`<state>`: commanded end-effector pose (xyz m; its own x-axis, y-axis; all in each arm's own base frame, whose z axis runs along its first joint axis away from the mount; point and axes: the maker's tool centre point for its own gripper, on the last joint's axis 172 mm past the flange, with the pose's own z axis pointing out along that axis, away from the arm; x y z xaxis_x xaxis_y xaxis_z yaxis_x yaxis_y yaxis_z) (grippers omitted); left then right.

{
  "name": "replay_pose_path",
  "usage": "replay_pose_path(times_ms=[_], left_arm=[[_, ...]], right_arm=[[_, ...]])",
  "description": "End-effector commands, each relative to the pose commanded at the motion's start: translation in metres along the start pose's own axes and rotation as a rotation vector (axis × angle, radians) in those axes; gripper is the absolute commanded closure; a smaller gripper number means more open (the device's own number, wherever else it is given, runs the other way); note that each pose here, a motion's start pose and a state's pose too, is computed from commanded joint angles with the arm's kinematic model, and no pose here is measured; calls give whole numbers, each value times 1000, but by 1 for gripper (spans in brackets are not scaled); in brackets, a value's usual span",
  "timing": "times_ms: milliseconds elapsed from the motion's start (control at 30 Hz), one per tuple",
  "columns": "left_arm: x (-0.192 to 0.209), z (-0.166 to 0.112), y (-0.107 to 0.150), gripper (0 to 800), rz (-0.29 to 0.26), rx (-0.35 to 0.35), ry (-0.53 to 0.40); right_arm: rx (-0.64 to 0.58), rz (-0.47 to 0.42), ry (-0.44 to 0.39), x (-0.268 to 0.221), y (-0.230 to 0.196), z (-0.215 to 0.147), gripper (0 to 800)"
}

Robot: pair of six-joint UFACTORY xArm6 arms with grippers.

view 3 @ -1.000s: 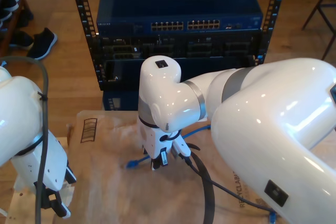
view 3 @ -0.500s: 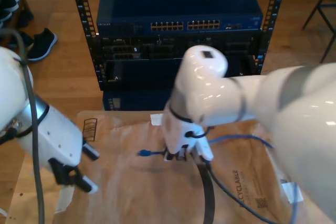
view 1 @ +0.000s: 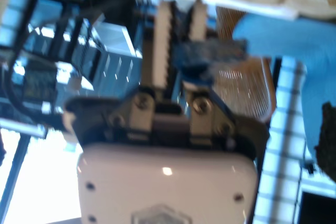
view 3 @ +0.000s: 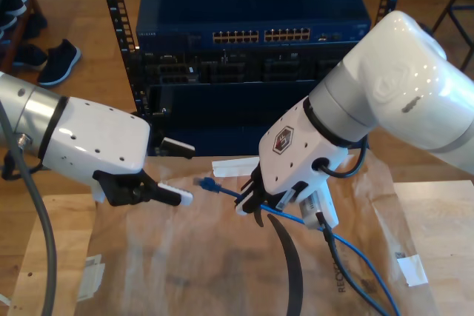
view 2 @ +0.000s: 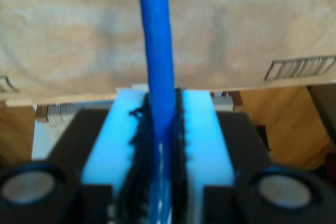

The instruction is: Grab the cable and plug it in

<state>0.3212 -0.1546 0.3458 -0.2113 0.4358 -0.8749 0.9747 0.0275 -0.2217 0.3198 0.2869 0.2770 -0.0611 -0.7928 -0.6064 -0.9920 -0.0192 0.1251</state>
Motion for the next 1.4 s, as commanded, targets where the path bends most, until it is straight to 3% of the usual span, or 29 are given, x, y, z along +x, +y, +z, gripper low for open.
replay_pose_path(times_ms=[333, 500, 600, 733, 900, 1000, 1100, 1400], left_arm=[[-10, -5, 0, 18, 41, -4, -7], [-24, -1, -12, 70, 92, 37, -62], [-27, 0, -12, 162, 96, 36, -80], [-26, 0, -12, 223, 89, 37, -80], [-23, -1, -8, 226, 71, 31, -79], [-16, -9, 2, 255, 20, 14, -105], [-22, -12, 7, 367, -11, 3, -142], [-21, -10, 5, 413, -29, 17, -151]], right_arm=[[20, 34, -82, -17, -7, -23, 799], [-1, 34, -101, -23, -2, -25, 799], [-15, 32, -101, -23, 2, -25, 799], [-18, 29, -104, -25, 4, -26, 799], [-23, 22, -104, -26, 8, -28, 799], [-17, 18, -107, -28, 8, -30, 798], [-15, 15, -107, -28, 8, -31, 799], [-15, 4, -108, -28, 8, -30, 799]])
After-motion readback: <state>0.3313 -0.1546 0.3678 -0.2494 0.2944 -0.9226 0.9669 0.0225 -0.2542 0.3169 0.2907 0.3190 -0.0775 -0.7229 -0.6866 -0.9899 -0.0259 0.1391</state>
